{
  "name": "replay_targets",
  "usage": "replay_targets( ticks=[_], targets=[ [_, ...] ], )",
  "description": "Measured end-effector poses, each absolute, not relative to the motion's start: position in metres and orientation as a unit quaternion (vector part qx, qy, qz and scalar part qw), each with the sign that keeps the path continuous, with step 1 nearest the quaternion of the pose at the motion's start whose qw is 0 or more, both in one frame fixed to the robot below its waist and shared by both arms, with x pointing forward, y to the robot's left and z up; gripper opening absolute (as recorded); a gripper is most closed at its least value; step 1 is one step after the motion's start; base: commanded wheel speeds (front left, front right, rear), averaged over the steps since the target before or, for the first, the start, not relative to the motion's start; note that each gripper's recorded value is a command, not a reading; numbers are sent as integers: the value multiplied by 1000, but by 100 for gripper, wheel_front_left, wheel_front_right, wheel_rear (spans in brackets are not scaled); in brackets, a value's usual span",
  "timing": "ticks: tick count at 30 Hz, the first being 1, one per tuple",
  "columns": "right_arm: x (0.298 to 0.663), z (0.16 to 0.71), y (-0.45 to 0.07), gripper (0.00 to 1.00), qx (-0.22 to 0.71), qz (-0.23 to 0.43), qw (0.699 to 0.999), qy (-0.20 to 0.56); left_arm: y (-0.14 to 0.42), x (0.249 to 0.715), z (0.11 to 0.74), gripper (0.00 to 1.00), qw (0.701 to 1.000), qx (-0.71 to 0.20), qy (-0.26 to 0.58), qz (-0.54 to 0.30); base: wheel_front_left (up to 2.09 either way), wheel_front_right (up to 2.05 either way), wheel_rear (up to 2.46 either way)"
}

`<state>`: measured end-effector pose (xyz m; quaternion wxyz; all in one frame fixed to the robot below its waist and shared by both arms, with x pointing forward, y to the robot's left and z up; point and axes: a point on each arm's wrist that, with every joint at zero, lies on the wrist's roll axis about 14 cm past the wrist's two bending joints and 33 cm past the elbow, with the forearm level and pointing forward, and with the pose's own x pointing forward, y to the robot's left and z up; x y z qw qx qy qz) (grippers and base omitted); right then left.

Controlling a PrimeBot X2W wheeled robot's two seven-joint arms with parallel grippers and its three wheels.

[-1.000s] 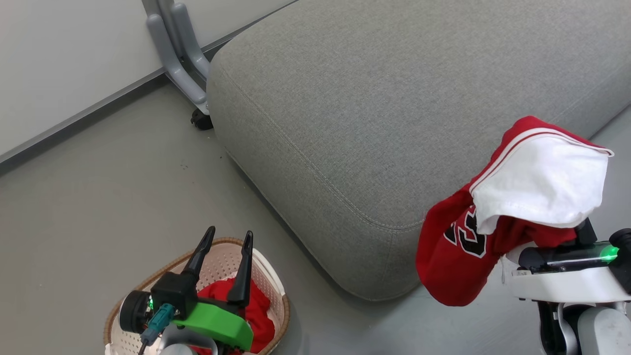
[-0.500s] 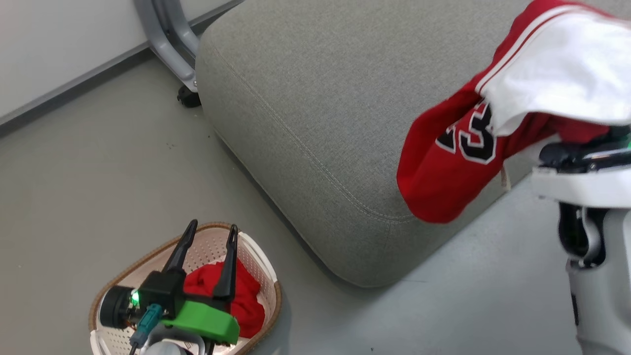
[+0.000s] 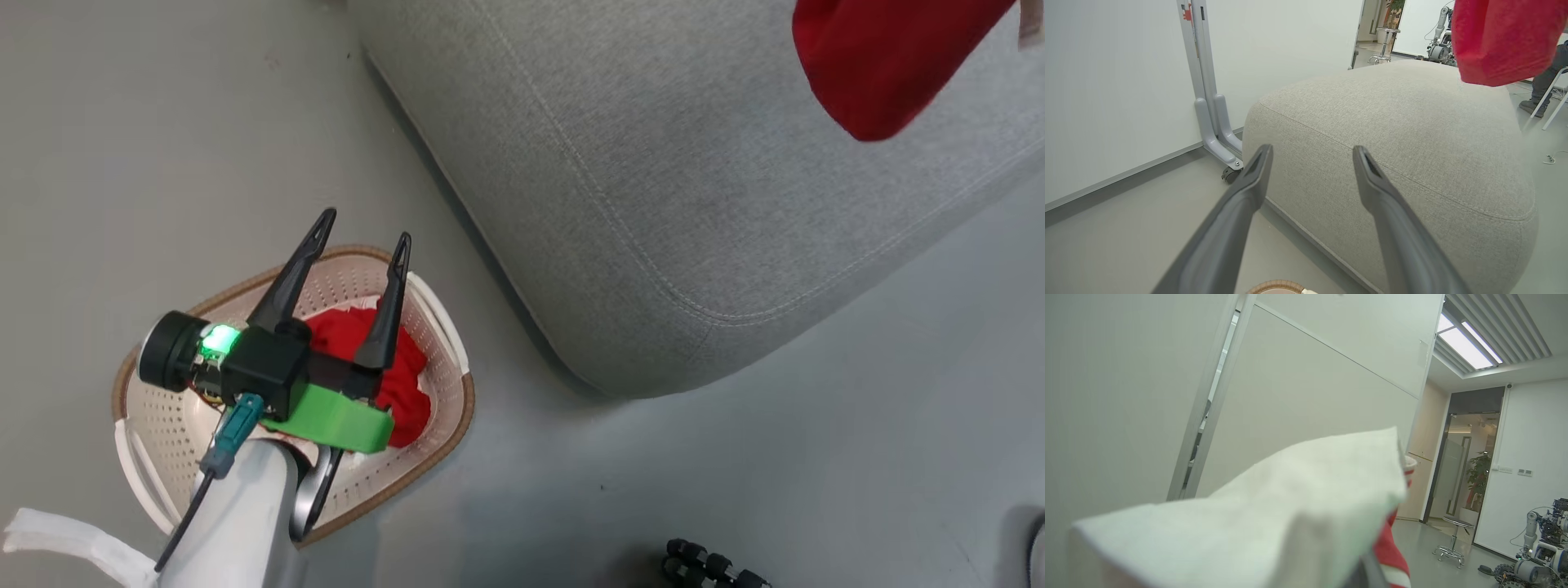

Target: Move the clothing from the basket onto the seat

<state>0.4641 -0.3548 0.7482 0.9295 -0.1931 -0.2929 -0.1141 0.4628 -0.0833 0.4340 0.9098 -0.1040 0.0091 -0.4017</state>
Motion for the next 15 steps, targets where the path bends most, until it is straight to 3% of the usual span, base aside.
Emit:
replay_targets(
  ticks=[8,15],
  targets=[
    [554,683,-360,0,-206,-96,951,-209,-58,486,392,100,922,-107,36,-371,0,0,0],
    [593,587,-368,0,-169,-103,974,-112,-36,488,357,100,930,-105,71,-346,0,0,0]
  ],
)
